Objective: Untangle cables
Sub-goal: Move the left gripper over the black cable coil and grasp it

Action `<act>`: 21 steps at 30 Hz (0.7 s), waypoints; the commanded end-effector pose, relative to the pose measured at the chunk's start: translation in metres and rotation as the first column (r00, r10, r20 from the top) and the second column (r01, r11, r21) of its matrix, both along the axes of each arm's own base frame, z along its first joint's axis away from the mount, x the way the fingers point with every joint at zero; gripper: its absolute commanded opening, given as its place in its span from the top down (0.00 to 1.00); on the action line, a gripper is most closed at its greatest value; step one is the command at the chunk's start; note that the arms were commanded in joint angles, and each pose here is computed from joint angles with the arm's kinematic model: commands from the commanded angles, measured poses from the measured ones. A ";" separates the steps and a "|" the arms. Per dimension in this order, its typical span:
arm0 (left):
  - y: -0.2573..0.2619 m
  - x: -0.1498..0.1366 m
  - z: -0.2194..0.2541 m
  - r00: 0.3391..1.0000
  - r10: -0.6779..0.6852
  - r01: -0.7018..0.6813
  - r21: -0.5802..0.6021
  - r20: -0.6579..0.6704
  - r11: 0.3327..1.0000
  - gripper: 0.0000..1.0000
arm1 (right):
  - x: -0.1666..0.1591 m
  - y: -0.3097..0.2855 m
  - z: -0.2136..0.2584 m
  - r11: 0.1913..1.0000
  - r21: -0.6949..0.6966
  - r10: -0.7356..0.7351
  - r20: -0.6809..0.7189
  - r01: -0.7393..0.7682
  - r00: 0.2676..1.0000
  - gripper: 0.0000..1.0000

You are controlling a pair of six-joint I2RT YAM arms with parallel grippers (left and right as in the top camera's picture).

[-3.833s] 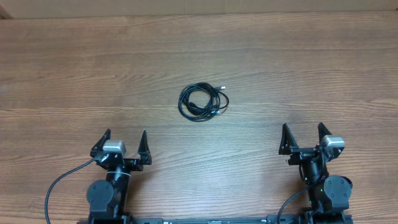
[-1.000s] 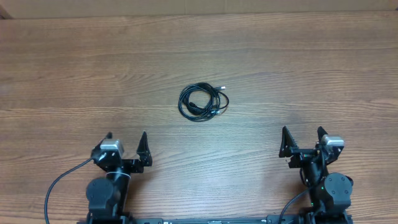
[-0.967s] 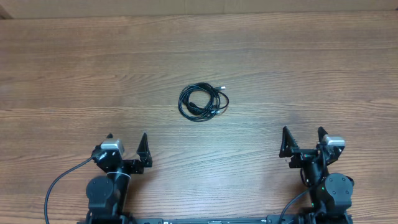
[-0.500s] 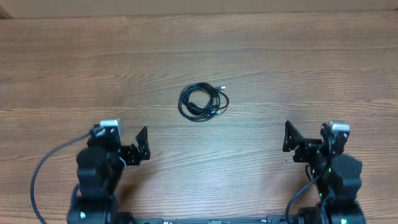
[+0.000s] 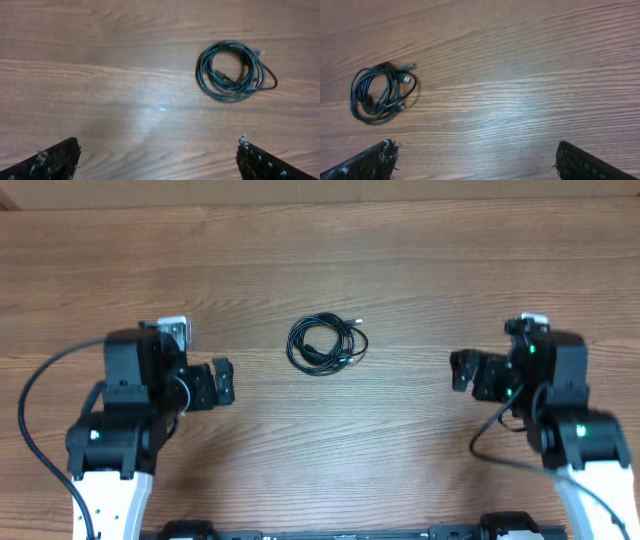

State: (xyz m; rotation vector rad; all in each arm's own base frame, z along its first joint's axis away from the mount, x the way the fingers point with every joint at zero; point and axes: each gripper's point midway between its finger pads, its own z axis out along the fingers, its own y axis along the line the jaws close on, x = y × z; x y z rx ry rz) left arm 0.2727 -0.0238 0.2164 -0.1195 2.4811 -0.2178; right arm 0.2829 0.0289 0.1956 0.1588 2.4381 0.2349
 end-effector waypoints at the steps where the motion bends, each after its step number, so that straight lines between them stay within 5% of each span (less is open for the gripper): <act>1: -0.002 0.007 0.004 1.000 0.026 -0.026 -0.041 -0.004 0.999 0.00 | 0.012 0.011 0.013 0.998 0.044 0.038 0.000 -0.038 0.999 0.00; 12: -0.042 0.089 0.039 0.956 -0.102 0.142 -0.129 0.276 0.981 0.05 | 0.019 0.019 0.012 0.995 0.078 0.067 0.003 -0.067 0.998 0.00; 21: -0.096 0.118 -0.030 0.910 -0.376 0.370 0.064 0.175 0.927 0.05 | 0.018 0.019 0.012 0.995 0.078 0.067 0.000 -0.066 0.998 0.00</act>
